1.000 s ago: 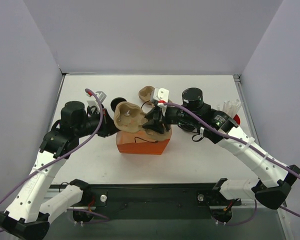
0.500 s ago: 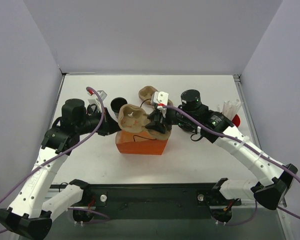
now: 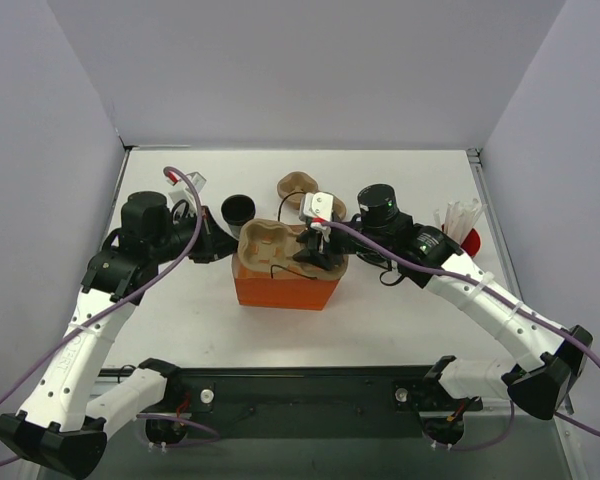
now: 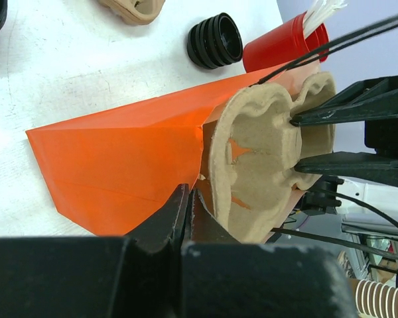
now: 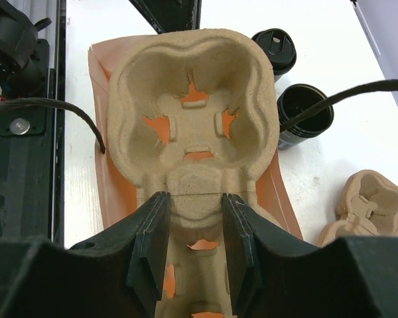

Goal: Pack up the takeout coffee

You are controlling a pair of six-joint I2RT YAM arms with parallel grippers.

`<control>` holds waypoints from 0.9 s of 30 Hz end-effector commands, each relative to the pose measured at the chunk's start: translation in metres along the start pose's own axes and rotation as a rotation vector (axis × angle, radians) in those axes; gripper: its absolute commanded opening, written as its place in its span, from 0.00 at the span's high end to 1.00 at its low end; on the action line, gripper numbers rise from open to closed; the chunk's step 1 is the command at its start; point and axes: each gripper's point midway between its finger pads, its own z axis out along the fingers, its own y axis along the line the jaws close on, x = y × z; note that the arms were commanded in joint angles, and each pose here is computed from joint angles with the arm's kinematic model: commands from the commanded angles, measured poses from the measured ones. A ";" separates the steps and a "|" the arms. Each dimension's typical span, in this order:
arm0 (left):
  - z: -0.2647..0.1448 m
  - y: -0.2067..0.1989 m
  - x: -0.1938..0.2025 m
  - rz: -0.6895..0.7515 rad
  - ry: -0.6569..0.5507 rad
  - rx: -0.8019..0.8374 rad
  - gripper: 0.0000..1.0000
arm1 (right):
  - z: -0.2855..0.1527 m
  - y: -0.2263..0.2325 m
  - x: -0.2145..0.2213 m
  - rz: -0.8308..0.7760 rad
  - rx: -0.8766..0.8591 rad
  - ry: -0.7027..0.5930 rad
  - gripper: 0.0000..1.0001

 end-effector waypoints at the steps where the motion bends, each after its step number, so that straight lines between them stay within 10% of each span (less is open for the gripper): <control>1: -0.009 -0.016 -0.025 -0.007 -0.085 0.028 1.00 | 0.002 -0.004 -0.002 -0.059 0.004 -0.012 0.78; 27: -0.011 -0.001 -0.040 -0.008 -0.100 -0.104 1.00 | 0.031 -0.014 0.029 -0.034 0.004 0.106 0.80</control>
